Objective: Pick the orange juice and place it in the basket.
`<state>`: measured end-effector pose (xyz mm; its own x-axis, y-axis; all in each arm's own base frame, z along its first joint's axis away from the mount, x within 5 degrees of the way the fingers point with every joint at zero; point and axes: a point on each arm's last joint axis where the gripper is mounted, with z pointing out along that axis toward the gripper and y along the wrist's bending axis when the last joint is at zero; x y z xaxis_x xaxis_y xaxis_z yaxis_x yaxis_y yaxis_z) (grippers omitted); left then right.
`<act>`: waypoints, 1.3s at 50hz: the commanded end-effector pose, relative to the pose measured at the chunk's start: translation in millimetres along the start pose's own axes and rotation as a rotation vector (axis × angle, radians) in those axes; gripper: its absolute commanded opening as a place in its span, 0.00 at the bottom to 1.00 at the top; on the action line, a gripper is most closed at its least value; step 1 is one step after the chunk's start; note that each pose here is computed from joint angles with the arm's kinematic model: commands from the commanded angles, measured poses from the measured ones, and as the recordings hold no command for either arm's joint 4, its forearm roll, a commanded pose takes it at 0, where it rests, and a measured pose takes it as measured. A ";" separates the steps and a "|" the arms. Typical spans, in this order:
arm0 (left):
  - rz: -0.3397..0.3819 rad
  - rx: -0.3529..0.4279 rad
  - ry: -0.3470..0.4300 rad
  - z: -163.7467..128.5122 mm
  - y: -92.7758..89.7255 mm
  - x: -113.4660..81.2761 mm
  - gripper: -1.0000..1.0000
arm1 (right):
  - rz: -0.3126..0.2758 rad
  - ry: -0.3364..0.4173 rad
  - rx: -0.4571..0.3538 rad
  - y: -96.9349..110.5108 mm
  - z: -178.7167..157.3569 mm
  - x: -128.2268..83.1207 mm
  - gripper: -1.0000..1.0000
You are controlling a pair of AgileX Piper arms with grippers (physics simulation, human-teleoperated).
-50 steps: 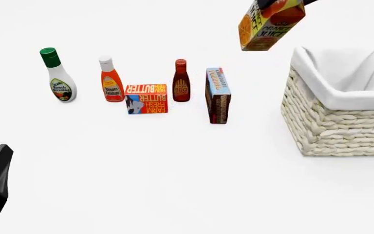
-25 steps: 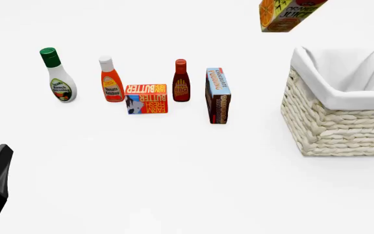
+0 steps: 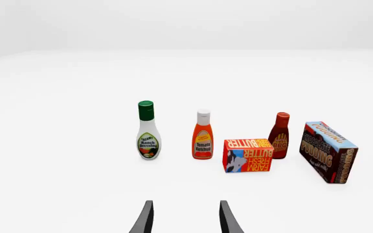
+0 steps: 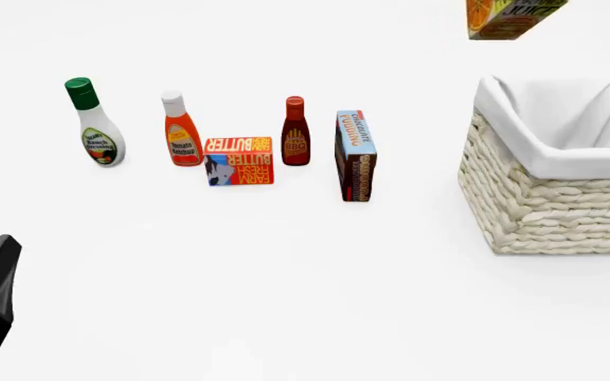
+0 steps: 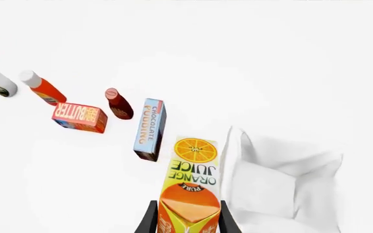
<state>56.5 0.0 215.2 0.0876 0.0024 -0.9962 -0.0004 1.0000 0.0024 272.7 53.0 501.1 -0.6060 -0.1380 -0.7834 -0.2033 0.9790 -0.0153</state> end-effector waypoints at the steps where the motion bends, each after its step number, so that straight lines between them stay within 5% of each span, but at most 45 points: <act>1: 0.000 0.000 0.000 0.0 0.0 0.0 1.00 | 0.024 -0.022 0.032 -10.3 -12.7 2.4 0.00; 65: 0.000 0.000 0.000 0.0 0.0 0.0 1.00 | 0.097 0.010 0.216 -64.2 -36.9 32.4 0.00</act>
<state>56.5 0.0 215.2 0.0877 0.0024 -0.9961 -0.0004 1.0000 0.0024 240.9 -15.1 500.8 -0.6192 -0.0708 -0.7820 -0.0057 0.9963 -0.0857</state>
